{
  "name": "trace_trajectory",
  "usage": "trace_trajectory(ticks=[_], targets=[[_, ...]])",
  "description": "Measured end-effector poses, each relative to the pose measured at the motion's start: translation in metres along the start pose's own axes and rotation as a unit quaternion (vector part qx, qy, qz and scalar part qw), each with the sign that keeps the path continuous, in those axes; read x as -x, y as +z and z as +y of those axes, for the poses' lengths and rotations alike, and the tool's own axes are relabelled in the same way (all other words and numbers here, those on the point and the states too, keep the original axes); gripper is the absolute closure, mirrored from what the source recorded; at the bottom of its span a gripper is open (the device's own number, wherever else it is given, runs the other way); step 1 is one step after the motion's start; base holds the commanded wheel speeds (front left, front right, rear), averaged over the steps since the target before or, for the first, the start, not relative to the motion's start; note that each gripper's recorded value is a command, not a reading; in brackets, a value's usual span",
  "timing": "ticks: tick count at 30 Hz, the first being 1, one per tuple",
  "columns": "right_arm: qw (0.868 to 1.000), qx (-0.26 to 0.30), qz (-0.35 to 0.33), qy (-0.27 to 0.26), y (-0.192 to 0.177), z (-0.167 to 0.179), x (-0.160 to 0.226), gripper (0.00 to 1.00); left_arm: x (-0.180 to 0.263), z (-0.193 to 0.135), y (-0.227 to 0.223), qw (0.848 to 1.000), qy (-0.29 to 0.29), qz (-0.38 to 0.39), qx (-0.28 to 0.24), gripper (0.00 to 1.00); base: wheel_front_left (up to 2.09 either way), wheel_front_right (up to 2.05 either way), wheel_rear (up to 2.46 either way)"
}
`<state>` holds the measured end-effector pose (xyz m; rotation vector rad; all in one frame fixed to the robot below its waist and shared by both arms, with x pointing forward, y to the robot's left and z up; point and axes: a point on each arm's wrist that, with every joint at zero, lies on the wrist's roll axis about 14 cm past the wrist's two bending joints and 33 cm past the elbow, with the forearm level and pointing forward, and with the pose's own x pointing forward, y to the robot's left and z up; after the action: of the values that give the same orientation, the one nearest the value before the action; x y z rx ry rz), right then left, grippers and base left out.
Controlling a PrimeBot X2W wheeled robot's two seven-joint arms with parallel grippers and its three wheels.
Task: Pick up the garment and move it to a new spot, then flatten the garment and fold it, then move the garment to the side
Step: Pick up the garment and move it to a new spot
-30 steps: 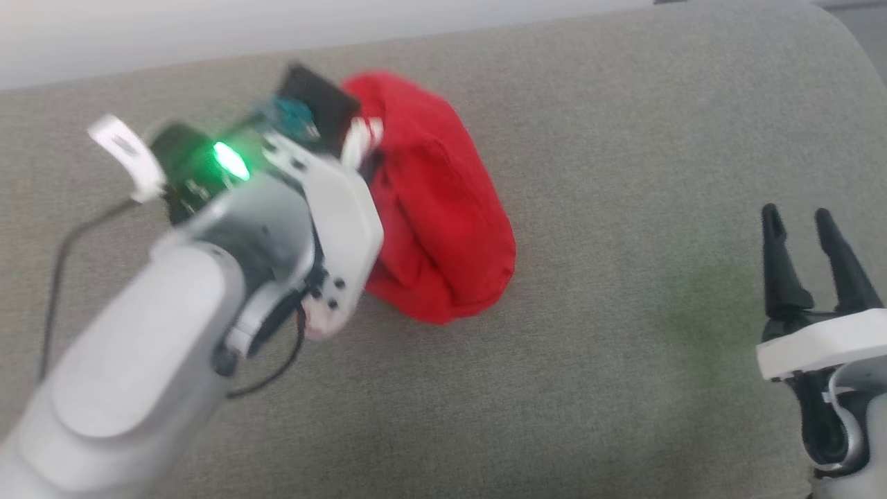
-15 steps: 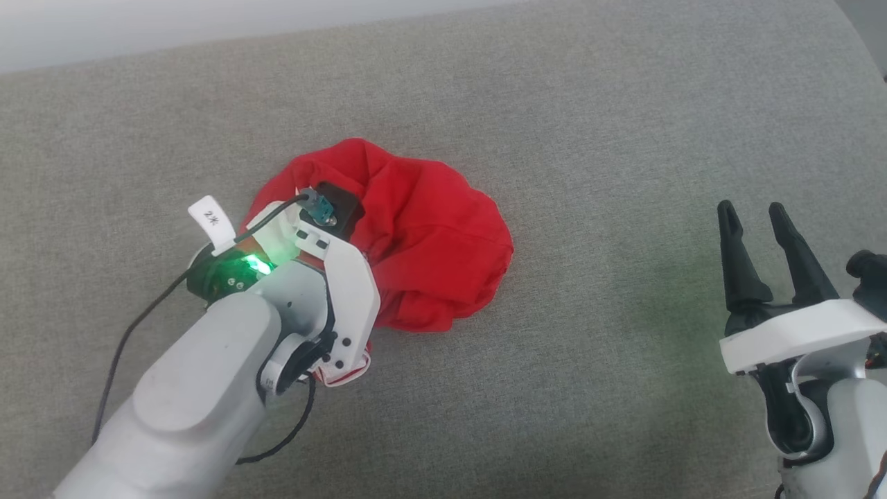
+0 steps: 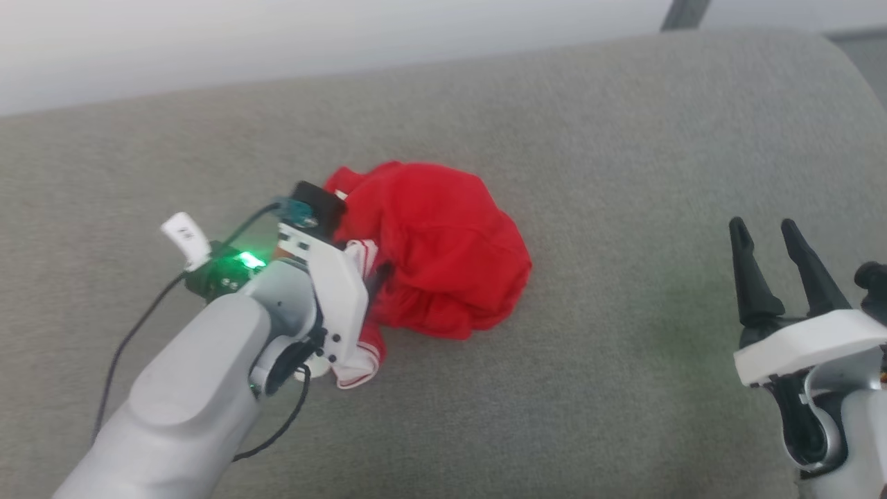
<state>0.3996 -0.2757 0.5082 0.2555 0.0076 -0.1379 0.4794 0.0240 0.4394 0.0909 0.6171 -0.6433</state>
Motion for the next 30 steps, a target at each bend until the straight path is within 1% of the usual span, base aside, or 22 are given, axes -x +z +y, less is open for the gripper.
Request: trace_trajectory(ticks=[4, 7, 12, 18, 22, 26, 30], targets=[[1.000, 0.002, -0.006, 0.011, 0.007, 0.007, 0.004, 0.00, 0.028, 0.017, 0.020, 0.997, 0.030, -0.067, 0.003, 0.00, 0.00, 0.00, 0.00], [1.000, 0.002, -0.008, 0.021, 0.011, 0.013, 0.006, 0.00, 0.054, 0.034, 0.028, 0.991, 0.061, -0.118, 0.010, 0.00, 0.00, 0.00, 0.00], [0.999, 0.005, -0.012, 0.037, 0.016, 0.025, 0.010, 0.00, 0.104, 0.062, 0.038, 0.969, 0.119, -0.212, 0.036, 0.00, 0.00, 0.00, 0.00], [0.999, 0.009, -0.014, 0.047, 0.018, 0.034, 0.019, 0.00, 0.164, 0.094, 0.015, 0.945, 0.192, -0.259, 0.050, 0.00, 0.00, 0.00, 0.00], [0.998, 0.012, -0.013, 0.055, 0.019, 0.040, 0.022, 0.00, 0.204, 0.112, 0.000, 0.925, 0.241, -0.288, 0.054, 0.00, 0.00, 0.00, 0.00], [0.998, 0.022, -0.010, 0.062, 0.020, 0.045, 0.023, 0.00, 0.234, 0.120, -0.015, 0.907, 0.274, -0.313, 0.062, 0.00, 0.00, 0.00, 0.00], [0.997, 0.027, -0.010, 0.066, 0.022, 0.048, 0.024, 0.00, 0.255, 0.123, -0.029, 0.895, 0.299, -0.324, 0.065, 0.00, 0.00, 0.00, 0.00]])
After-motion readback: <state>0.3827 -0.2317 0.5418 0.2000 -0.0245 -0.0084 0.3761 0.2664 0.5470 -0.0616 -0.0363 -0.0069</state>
